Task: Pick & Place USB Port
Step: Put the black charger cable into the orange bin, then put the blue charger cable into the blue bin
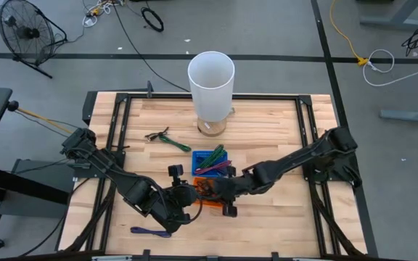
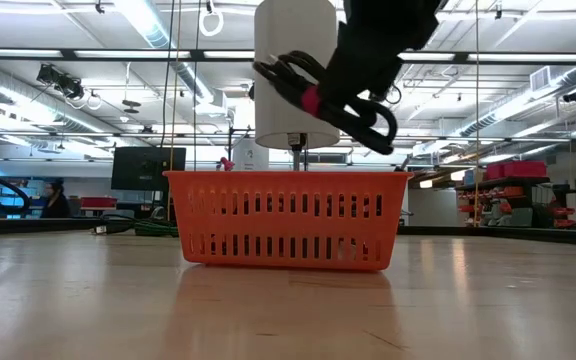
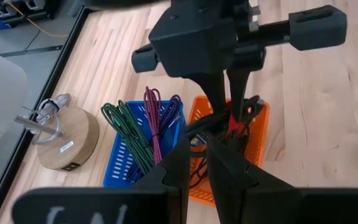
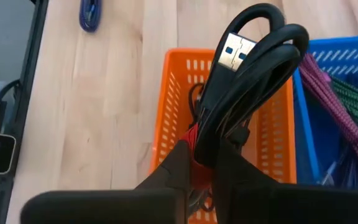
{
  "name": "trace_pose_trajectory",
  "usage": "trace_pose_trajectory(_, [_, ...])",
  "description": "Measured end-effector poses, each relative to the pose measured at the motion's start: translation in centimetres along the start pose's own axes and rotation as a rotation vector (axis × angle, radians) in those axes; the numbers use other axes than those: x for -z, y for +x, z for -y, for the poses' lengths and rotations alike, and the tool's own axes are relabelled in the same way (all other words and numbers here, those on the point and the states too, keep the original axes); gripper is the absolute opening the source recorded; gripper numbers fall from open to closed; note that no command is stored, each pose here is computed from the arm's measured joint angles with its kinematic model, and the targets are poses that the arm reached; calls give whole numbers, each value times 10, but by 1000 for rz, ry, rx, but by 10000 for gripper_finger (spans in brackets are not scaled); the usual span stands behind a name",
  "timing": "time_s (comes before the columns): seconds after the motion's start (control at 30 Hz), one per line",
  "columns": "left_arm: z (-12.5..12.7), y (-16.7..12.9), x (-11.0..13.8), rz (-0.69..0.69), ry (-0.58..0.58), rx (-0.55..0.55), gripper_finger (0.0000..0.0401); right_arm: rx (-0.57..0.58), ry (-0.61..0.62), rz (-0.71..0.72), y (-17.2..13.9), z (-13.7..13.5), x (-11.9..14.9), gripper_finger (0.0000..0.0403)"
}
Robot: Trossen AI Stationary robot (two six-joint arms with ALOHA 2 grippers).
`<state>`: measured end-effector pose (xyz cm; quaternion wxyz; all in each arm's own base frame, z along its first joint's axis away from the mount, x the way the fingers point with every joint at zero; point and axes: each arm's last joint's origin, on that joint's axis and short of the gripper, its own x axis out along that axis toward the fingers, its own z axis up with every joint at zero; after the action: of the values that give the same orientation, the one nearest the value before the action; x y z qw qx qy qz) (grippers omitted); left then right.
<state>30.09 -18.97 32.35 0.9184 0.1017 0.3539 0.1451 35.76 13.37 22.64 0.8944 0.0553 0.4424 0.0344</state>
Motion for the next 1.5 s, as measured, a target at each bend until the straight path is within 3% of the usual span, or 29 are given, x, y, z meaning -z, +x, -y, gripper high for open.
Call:
trace_pose_trajectory(0.53, [0, 0, 0, -3, 5, -1, 57, 15, 21, -29, 3, 18, -5, 27])
trace_pose_trajectory(0.87, [0, 0, 1, -5, 8, -1, 57, 60, 16, -38, 8, 24, 1, 160])
trace_pose_trajectory(1.13, [0, 0, 2, -13, 12, -1, 57, 32, 26, 31, 6, 23, -6, 176])
trace_pose_trajectory(1.37, [7, -7, 15, -209, -4, 202, 57, -130, 41, 114, -18, 10, -16, 157])
trace_pose_trajectory(1.5, [20, -14, 35, -338, -55, 272, 57, -192, 38, 124, -30, -2, -15, 149])
